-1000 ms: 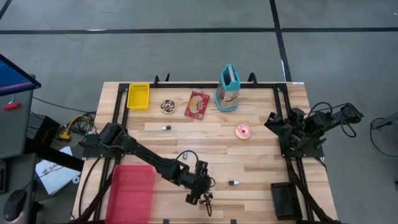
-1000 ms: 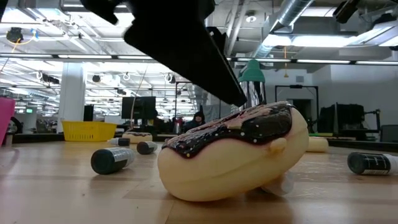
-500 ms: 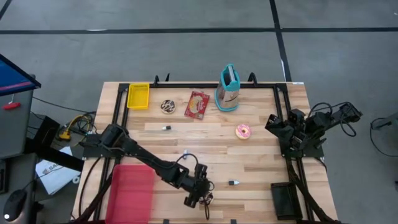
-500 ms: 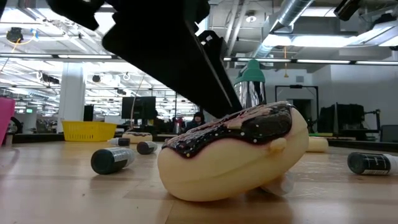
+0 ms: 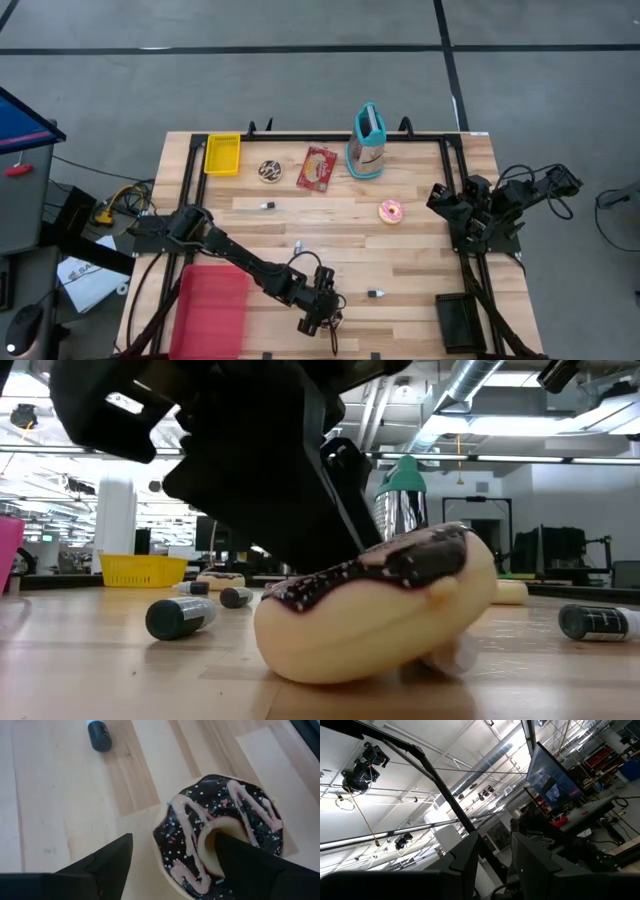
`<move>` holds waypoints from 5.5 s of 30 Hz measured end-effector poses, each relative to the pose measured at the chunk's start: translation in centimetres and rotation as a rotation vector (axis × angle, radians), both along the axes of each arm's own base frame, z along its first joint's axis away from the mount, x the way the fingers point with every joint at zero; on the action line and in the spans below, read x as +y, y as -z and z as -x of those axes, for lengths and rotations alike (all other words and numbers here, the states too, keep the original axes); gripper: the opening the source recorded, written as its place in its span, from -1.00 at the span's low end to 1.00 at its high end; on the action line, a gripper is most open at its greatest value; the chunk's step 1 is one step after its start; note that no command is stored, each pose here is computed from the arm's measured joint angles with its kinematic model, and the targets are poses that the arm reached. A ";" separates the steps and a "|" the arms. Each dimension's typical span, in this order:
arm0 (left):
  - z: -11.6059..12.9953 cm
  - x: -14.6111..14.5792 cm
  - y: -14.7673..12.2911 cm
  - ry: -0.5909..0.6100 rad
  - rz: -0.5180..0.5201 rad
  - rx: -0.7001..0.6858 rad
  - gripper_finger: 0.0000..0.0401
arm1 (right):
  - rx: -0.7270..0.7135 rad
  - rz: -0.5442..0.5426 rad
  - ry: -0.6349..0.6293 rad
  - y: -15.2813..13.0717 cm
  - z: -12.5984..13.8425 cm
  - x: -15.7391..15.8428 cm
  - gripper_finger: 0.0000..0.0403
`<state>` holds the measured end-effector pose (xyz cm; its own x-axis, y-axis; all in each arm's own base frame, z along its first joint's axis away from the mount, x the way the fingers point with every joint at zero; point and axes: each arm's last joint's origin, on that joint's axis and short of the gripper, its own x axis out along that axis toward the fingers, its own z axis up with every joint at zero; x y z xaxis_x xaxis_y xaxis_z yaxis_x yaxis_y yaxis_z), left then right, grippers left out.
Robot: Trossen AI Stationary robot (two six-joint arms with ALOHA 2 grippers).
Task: Pick & Place Food Item
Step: Put the bottom black donut into the yellow basket, then put the black donut into the yellow basket
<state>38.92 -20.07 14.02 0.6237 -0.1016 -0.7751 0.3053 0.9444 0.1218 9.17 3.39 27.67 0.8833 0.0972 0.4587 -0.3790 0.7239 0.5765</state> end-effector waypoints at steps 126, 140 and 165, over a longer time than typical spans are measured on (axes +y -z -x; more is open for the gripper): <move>28.3 40.0 -5.4 -2.469 0.487 -0.514 -0.38 | -0.208 -0.034 0.298 -4.4 0.0 -2.3 -0.44; 28.1 40.4 -5.6 -2.499 0.558 -0.638 -0.08 | -0.213 0.012 0.301 -6.3 -0.2 -1.9 -0.44; 23.3 38.5 -9.3 -1.638 0.638 -0.601 -0.10 | -0.209 0.029 0.310 -6.2 -0.2 -1.9 -0.44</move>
<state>15.65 18.40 23.30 0.5307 0.6600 -0.5318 -0.7893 0.1563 -0.5938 9.40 1.46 33.90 0.7605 -0.1446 0.6331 -0.2463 0.8378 0.4872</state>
